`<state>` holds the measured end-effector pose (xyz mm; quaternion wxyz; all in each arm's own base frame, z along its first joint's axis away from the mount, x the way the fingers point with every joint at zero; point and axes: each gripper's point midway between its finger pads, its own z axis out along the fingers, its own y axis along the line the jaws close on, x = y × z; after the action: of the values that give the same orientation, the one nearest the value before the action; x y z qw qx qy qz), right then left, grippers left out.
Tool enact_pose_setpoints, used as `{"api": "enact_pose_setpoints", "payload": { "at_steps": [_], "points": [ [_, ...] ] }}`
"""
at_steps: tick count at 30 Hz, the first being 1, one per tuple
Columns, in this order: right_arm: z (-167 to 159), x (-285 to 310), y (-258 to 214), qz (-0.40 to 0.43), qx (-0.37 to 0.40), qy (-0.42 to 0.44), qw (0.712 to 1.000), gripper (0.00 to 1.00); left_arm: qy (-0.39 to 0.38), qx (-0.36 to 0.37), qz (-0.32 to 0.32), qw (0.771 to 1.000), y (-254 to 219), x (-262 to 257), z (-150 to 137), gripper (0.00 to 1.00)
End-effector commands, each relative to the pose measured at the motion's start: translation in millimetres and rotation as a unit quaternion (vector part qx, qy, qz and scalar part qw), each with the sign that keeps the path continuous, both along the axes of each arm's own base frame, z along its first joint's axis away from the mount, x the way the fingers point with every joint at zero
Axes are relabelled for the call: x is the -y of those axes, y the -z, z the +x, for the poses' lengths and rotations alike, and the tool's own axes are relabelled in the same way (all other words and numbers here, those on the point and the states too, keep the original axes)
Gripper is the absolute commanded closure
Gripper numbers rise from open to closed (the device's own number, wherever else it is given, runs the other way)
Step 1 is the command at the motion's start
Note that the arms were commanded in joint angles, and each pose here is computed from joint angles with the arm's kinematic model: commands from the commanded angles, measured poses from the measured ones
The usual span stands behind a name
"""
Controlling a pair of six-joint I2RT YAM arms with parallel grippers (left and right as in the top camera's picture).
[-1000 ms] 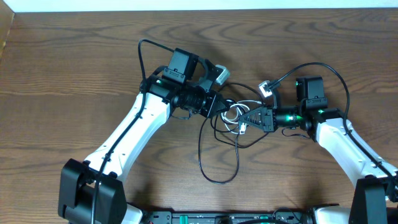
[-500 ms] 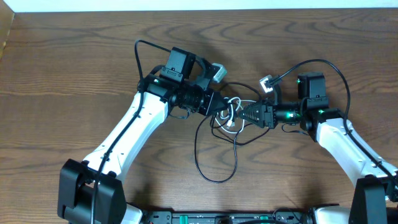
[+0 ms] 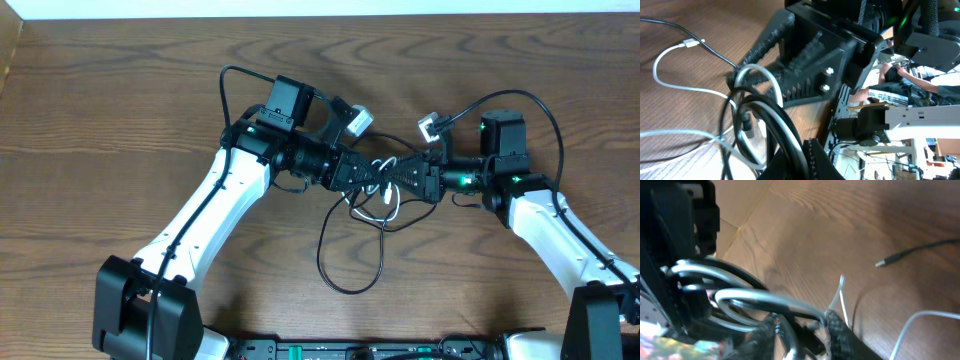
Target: Untangle cables
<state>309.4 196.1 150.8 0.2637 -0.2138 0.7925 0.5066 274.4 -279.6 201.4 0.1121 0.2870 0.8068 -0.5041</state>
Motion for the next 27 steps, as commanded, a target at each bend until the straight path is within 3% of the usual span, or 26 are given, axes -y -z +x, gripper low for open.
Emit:
{"api": "enact_pose_setpoints", "payload": {
  "at_steps": [1, 4, 7, 8, 9, 10, 12, 21, 27],
  "points": [
    [0.0, 0.0, -1.6, 0.002, 0.002, -0.002, 1.0, 0.84, 0.01, 0.009, -0.016, 1.0, -9.4, 0.0, -4.5, 0.92],
    [0.0, 0.0, -1.6, 0.002, 0.002, -0.002, 1.0, 0.96, -0.002, 0.011, 0.007, 1.0, -1.9, -3.6, -1.5, 0.92],
    [0.0, 0.0, -1.7, 0.002, 0.002, -0.002, 1.0, 0.96, -0.007, 0.009, 0.019, 1.0, 1.9, -5.7, -1.1, 0.92],
    [0.0, -0.1, -1.8, 0.002, 0.003, -0.002, 1.0, 0.93, -0.007, 0.008, 0.019, 1.0, 2.0, -5.8, -1.4, 0.92],
    [0.1, -0.1, -1.8, 0.002, 0.003, -0.002, 1.0, 0.83, -0.006, 0.007, 0.019, 1.0, 2.2, -5.9, -1.7, 0.92],
    [0.3, -0.1, -1.9, 0.002, 0.004, -0.002, 1.0, 0.62, -0.006, 0.006, 0.02, 1.0, 2.3, -6.0, -2.0, 0.92],
    [0.6, -0.1, -2.3, 0.003, 0.006, -0.002, 1.0, 0.51, -0.006, 0.004, 0.02, 1.0, 2.5, -6.2, -2.5, 0.92],
    [2.5, -1.1, -5.9, 0.007, 0.018, -0.005, 1.0, 0.45, 0.011, -0.006, -0.007, 1.0, -5.8, -2.6, -9.8, 0.92],
    [-12.1, -7.7, -19.3, 0.046, 0.034, -0.054, 0.997, 0.44, 0.033, -0.015, -0.044, 0.998, -17.8, 0.8, -17.3, 0.92]
  ]
}}
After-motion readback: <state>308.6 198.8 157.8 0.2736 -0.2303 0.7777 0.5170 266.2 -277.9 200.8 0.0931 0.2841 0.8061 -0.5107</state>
